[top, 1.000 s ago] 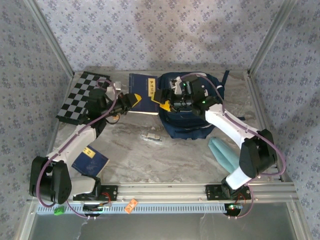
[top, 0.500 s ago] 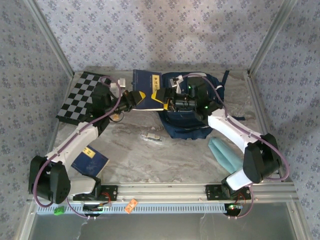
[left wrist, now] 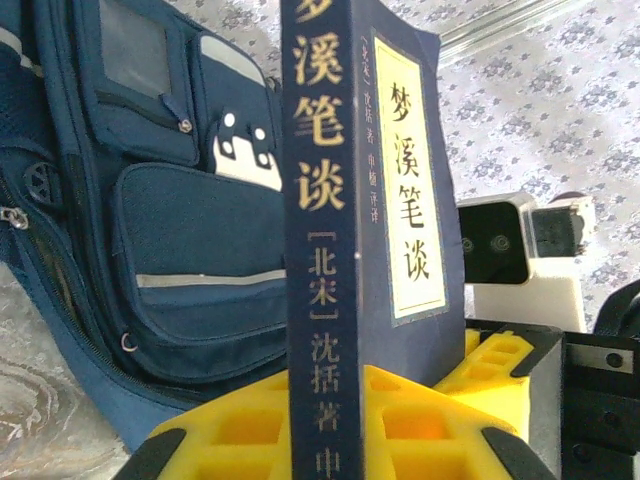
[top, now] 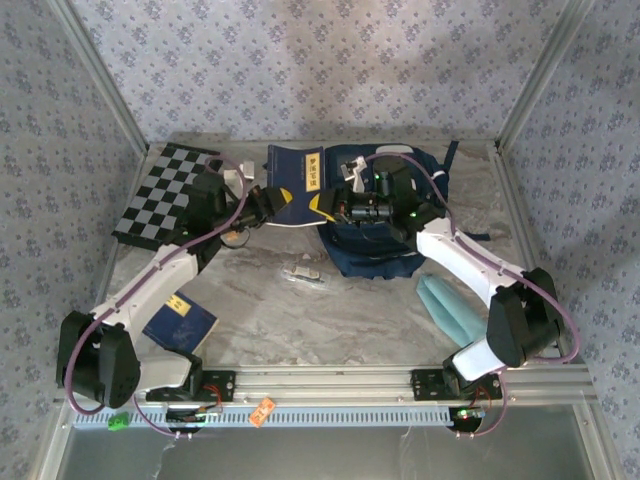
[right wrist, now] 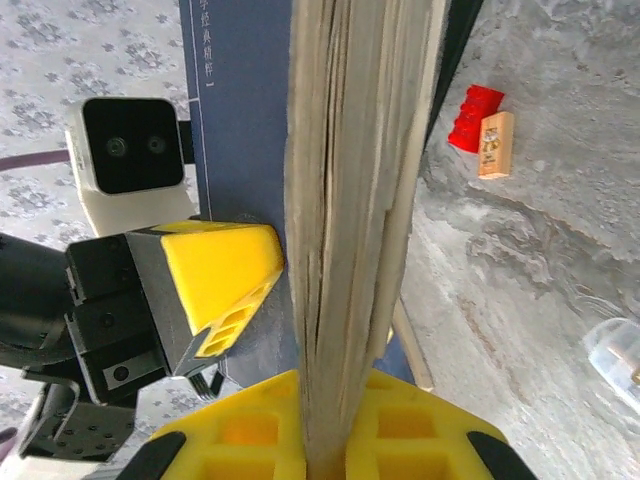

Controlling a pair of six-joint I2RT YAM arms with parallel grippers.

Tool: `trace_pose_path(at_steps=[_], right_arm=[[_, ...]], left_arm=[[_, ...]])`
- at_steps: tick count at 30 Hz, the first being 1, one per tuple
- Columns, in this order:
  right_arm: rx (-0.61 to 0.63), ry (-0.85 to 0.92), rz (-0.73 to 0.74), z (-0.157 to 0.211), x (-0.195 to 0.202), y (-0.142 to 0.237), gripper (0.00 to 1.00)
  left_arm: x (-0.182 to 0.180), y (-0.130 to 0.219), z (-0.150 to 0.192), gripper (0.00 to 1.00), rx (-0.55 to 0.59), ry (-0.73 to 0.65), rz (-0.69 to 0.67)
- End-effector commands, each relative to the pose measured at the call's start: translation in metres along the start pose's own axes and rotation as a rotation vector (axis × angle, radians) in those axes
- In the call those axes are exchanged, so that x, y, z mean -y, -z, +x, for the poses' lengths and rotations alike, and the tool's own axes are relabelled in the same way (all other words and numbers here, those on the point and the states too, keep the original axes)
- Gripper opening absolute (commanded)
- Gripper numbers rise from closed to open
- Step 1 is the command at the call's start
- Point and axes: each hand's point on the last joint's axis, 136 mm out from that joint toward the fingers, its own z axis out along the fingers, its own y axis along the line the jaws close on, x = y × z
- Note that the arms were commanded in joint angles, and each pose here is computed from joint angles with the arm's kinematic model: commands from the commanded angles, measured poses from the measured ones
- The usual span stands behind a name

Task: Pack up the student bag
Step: Pass the book, then open the student bag at the top-center of the table.

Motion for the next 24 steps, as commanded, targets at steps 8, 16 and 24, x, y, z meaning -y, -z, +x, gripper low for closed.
trace_pose_path(at_steps=[8, 16, 24], right_arm=[[0.105, 0.115, 0.235, -0.013, 0.015, 0.079, 0.00], [0.160, -0.014, 0.451, 0.014, 0.067, 0.159, 0.00], [0.256, -0.164, 0.581, 0.040, 0.106, 0.216, 0.00]], left_arm=[[-0.008, 0.013, 0.001, 0.45, 0.008, -0.299, -0.159], [-0.012, -0.032, 0.033, 0.58, -0.194, -0.649, -0.182], [-0.019, -0.098, 0.076, 0.67, -0.441, -0.966, -0.157]])
